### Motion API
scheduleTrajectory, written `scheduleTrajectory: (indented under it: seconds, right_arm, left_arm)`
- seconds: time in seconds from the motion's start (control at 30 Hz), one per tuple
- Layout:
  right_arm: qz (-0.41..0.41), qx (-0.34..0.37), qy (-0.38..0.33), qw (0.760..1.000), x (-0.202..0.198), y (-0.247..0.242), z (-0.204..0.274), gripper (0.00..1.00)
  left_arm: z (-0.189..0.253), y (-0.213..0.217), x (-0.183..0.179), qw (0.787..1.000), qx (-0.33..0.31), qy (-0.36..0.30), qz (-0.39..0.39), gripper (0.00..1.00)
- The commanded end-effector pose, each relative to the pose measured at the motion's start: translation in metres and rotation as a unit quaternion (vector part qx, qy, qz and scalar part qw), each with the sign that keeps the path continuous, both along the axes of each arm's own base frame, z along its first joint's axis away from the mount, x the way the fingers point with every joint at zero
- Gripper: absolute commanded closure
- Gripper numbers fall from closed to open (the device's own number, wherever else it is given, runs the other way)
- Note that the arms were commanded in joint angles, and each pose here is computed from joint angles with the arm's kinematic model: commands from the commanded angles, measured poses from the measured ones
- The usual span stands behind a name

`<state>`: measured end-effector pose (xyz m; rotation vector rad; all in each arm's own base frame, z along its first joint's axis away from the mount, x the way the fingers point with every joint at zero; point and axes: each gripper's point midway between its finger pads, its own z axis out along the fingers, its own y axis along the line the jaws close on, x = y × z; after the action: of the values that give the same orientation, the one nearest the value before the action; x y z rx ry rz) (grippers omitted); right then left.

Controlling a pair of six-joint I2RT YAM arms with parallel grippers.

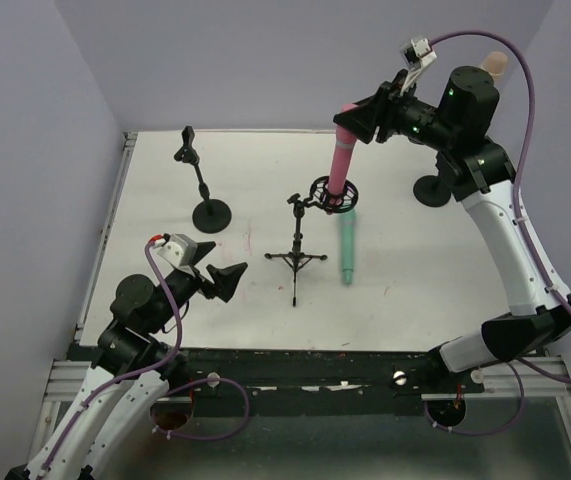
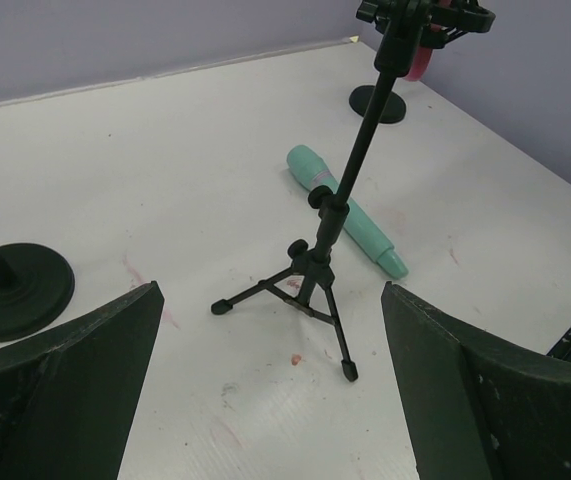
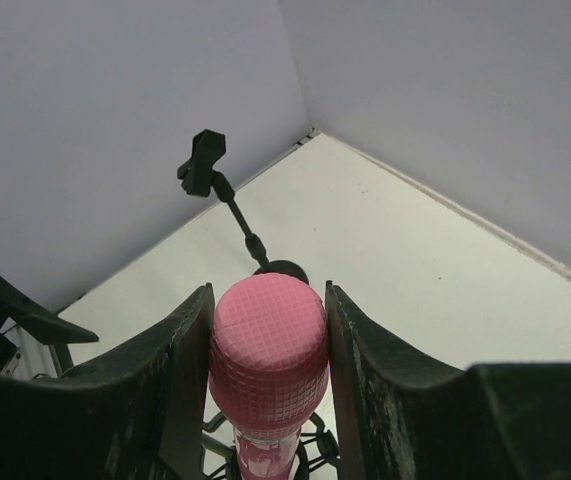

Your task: Attach the microphones to the stand

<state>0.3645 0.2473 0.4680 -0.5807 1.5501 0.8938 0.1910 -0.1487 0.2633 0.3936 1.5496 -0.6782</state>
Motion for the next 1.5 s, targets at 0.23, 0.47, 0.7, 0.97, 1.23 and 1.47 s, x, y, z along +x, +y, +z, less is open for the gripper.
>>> scheduleTrajectory:
  seconds: [0.23,0.47,0.7,0.97,1.23,1.47]
  right_arm:
    - [0.085,-0.013,0.010,0.996,-0.048,0.007,-0.031,0.64]
    - [0.096,-0.042,0.019,0.994,-0.060,0.002,-0.062,0.50]
    - [0.088,-0.078,0.008,0.993,-0.069,-0.010,-0.077,0.00]
    - [0.070,-0.094,0.005,0.993,-0.068,-0.052,-0.102,0.00]
    - [0.075,-0.085,0.029,0.993,-0.090,-0.084,-0.175,0.00]
    - [0.079,-0.098,0.022,0.992,-0.102,-0.087,-0.204,0.00]
  left_arm:
    - [0.005,-0.003,-0.001,1.000,-0.012,-0.008,-0.009,0.02]
    - [0.005,-0.007,-0.003,1.000,-0.021,-0.005,-0.020,0.02]
    - [0.004,-0.028,0.001,0.996,-0.060,0.015,-0.061,0.02]
    - [0.008,-0.063,0.008,0.987,-0.061,-0.016,-0.148,0.02]
    - [0.003,-0.088,0.029,0.980,-0.027,-0.074,-0.185,0.02]
    - [0.000,-0.106,0.033,0.966,0.009,-0.129,-0.222,0.02]
